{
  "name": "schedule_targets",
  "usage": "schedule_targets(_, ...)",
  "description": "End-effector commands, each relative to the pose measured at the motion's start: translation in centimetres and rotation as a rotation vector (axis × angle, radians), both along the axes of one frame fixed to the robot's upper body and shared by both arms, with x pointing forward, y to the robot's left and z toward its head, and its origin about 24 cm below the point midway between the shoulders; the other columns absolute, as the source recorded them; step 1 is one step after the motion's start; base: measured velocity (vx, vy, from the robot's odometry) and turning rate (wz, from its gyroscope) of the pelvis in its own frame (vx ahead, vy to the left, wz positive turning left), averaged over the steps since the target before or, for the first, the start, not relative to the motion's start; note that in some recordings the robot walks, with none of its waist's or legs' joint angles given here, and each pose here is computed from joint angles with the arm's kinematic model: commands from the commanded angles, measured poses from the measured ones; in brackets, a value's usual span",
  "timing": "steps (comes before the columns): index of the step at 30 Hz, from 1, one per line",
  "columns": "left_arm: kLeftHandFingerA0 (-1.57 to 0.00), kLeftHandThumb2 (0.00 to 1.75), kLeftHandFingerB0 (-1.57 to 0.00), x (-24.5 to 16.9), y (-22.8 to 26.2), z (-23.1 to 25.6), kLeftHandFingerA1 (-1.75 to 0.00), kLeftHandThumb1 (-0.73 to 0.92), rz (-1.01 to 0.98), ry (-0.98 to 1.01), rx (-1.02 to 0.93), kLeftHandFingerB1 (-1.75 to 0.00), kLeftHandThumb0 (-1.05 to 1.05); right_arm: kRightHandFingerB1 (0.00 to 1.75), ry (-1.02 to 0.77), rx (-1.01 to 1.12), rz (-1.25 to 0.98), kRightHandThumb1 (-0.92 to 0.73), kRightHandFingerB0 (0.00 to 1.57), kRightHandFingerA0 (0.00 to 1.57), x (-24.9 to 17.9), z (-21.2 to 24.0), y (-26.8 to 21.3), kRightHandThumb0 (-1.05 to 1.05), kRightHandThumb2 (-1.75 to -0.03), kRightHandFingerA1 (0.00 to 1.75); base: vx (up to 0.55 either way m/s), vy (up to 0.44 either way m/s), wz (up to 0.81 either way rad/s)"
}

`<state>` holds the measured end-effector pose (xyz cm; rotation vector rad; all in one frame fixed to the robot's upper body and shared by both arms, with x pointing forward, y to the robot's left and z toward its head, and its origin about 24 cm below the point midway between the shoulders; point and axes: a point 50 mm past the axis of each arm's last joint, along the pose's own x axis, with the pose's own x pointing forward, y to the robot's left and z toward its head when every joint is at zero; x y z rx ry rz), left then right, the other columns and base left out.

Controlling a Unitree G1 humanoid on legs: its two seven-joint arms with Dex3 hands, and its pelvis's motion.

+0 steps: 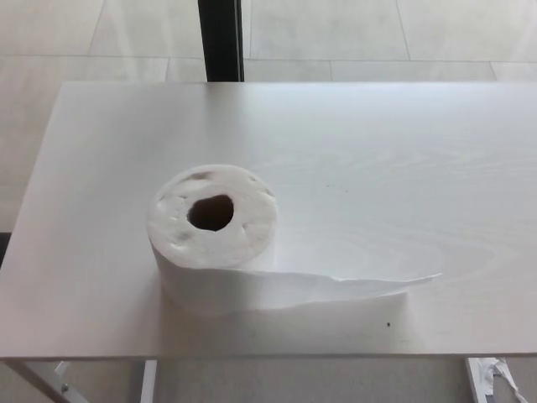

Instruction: A toilet paper roll is kept in the middle of the desk infront of the robot. The robot places its left hand on the top of the toilet paper roll to hold it still and uses its right hand to tear off a piece of toilet paper from it and hands the paper to a person

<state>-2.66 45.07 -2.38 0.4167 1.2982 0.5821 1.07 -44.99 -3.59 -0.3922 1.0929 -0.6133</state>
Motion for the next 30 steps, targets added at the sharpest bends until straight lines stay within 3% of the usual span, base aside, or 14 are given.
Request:
schedule_targets(1, -0.87, 0.60, -0.51, 0.5, 0.6, 1.2, -0.71, 0.68, 0.029, -0.117, -0.073, -0.53, -0.60, 0.31, -0.102, -0.021, 0.011, -0.64, 0.33, 0.64, 0.6, 1.1, -0.8, -0.56, -0.60, 1.19, 0.00, 0.000, 0.00)
schedule_targets(3, -0.61, 0.60, -0.42, 0.9, 0.8, 1.2, -0.68, 0.67, 0.149, -0.227, -0.075, -0.54, -0.55, 0.44, -0.145, -0.047, -0.006, -0.52, 0.25, 0.63, 0.9, 1.5, -1.0, -0.61, -0.83, 0.96, 0.00, 0.000, 0.00)
schedule_targets(5, -0.56, 0.62, -0.22, 1.3, 1.1, 1.4, -0.71, 0.73, 0.246, -0.323, 0.017, -0.54, -0.61, 0.31, -0.322, -0.047, -0.102, -0.62, 0.30, 0.74, 1.8, 3.0, -2.0, -0.57, -0.58, 1.59, 0.00, 0.000, 0.00)
schedule_targets(9, -0.56, 0.63, -0.25, 4.5, 2.0, 4.0, -0.71, 0.78, 0.226, -0.488, 0.095, -0.50, -0.63, 0.31, -0.587, -0.108, -0.120, -0.61, 0.26, 0.79, 5.3, 6.8, -3.4, -0.57, -0.62, 1.57, 0.00, 0.000, 0.00)
schedule_targets(10, -0.46, 0.63, -0.24, 6.6, 2.1, 6.2, -0.81, 0.79, 0.143, -0.570, 0.126, -0.53, -0.70, 0.42, -0.664, -0.145, -0.081, -0.52, 0.18, 0.99, 6.9, 8.3, -3.7, -0.66, -0.84, 1.13, 0.00, 0.000, 0.00)
schedule_targets(14, -0.31, 0.64, -0.26, 10.2, 2.5, 9.7, -0.51, 0.79, 0.062, -0.698, 0.161, -0.37, -0.70, 0.28, -0.787, -0.203, 0.016, -0.65, 0.21, 0.94, 9.7, 11.6, -3.6, -0.63, -0.60, 0.90, 0.00, 0.000, 0.00)
schedule_targets(15, -0.44, 0.83, -0.30, 15.3, 2.0, 15.2, -0.61, 0.57, -0.043, -0.885, 0.210, -0.53, -0.88, 0.45, -0.983, -0.249, 0.134, -0.51, 0.21, 0.61, 13.9, 16.2, -2.3, -0.70, -0.91, 0.80, 0.00, 0.000, 0.00)
schedule_targets(16, -0.54, 0.61, -0.37, 17.2, 1.1, 17.6, -0.68, 0.69, -0.081, -0.956, 0.227, -0.62, -0.90, 0.33, -1.055, -0.266, 0.191, -0.65, 0.31, 0.56, 15.4, 18.0, -1.4, -0.71, -0.60, 0.62, 0.00, 0.000, 0.00)
schedule_targets(17, -1.15, 1.03, -0.43, 18.7, 0.0, 19.3, -1.04, 0.52, -0.125, -0.989, 0.244, -0.74, -1.01, 0.45, -1.099, -0.264, 0.240, -0.51, 0.23, 0.80, 16.6, 19.2, -0.4, -0.75, -0.88, 1.08, 0.00, 0.000, 0.00)
schedule_targets(18, -1.15, 1.03, -0.43, 19.5, -0.7, 20.3, -1.04, 0.52, -0.165, -0.992, 0.259, -0.74, -1.01, 0.45, -1.125, -0.252, 0.269, -0.51, 0.23, 0.80, 17.3, 19.9, 0.4, -0.75, -0.88, 1.08, 0.00, 0.000, 0.00)
schedule_targets(20, -1.42, 1.00, -0.72, 21.8, -2.4, 22.6, -1.05, 0.43, -0.295, -1.054, 0.282, -0.86, -0.86, 0.30, -1.204, -0.228, 0.367, -0.64, 0.30, 0.51, 19.2, 21.0, 2.3, -0.61, -0.60, 0.52, 0.00, 0.000, 0.00)
schedule_targets(22, -0.45, 0.61, -0.40, 24.3, -6.2, 25.6, -0.73, 0.71, -0.455, -1.156, 0.209, -0.61, -0.83, 0.40, -1.245, -0.259, 0.497, -0.54, 0.23, 0.34, 21.6, 21.7, 6.4, -0.64, -0.80, 0.47, 0.00, 0.000, 0.00)
schedule_targets(29, -0.24, 0.64, -0.20, 28.6, -13.9, 28.9, -0.52, 0.84, -0.720, -1.241, 0.129, -0.39, -0.47, 0.31, -1.207, -0.167, 0.879, -0.63, 0.32, 0.34, 25.6, 21.1, 15.5, -0.65, -0.59, 0.45, 0.00, 0.000, 0.00)
schedule_targets(30, -0.24, 0.64, -0.21, 29.1, -14.7, 29.2, -0.51, 0.85, -0.766, -1.233, 0.141, -0.39, -0.47, 0.43, -1.185, -0.136, 0.898, -0.47, 0.25, 0.35, 25.8, 20.7, 16.4, -0.68, -0.87, 0.54, 0.00, 0.000, 0.00)
